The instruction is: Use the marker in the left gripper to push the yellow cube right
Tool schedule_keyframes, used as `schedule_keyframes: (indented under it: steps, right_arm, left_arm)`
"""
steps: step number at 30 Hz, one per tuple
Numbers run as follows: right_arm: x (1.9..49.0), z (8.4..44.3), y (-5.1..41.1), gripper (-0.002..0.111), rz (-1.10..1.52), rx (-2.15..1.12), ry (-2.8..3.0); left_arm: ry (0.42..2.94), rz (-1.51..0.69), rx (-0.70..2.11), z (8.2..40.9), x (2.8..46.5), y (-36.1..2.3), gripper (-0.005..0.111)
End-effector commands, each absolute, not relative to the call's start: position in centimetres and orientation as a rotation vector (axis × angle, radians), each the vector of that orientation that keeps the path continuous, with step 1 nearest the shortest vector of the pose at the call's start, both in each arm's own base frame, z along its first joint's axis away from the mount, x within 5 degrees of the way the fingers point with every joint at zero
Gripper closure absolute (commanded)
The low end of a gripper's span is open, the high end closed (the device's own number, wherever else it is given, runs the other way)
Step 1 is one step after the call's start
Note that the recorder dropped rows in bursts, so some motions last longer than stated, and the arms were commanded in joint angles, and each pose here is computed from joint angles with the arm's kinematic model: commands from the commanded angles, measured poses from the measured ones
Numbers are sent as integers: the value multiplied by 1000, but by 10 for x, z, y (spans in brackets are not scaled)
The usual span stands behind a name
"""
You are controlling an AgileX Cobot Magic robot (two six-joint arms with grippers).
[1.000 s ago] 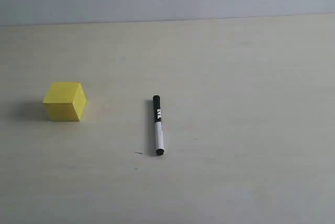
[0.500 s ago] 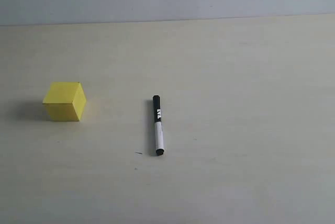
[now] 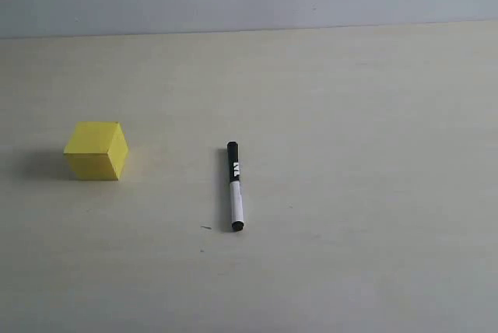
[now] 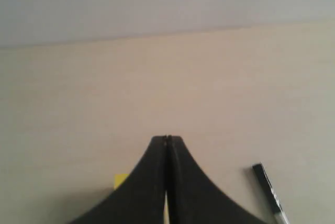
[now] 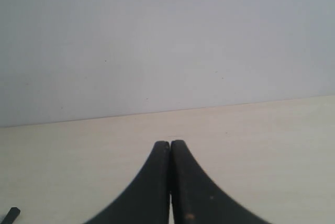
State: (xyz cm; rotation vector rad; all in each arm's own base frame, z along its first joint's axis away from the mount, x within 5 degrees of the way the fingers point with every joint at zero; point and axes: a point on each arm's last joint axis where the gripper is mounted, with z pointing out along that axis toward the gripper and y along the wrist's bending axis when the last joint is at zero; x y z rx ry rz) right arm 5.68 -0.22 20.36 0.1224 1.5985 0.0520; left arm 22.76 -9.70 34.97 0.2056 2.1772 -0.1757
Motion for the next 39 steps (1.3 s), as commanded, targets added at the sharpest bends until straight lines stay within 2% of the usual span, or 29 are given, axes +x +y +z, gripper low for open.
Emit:
schedule_keyframes:
  steps: [1,6,11,13,16,19,21,25,29,35,39]
  right_arm:
    - [56,204,-3,108,40,119,1582]
    - [56,204,-3,108,40,119,1582]
    - [56,204,-3,108,40,119,1582]
    - [56,204,-3,108,40,119,1582]
    - [56,204,-3,108,40,119,1582]
    - [56,204,-3,108,40,119,1582]
    - [56,204,-3,108,40,119,1582]
    - [56,204,-3,108,40,119,1582]
    - [56,204,-3,108,40,119,1582]
    - [56,204,-3,108,40,119,1582]
    - [56,204,-3,108,40,119,1582]
  left_arm:
    - [2437,-163,236,325,256,-140,107]
    - [2711,-232,178,280,280,-181,107]
    - [2807,-283,226,245,288,-212,105]
    - [2810,-310,242,234,288,-223,99]
    - [2757,-367,280,225,288,-242,83]
    - [2647,-455,307,226,289,-258,67]
    - [2569,-496,345,228,291,-265,63]
    - [2522,-539,332,231,291,-272,63]
    - [2600,-530,239,232,291,-271,64]
    - [2892,-264,149,219,295,-275,63]
    - [2949,-222,141,200,299,-294,63]
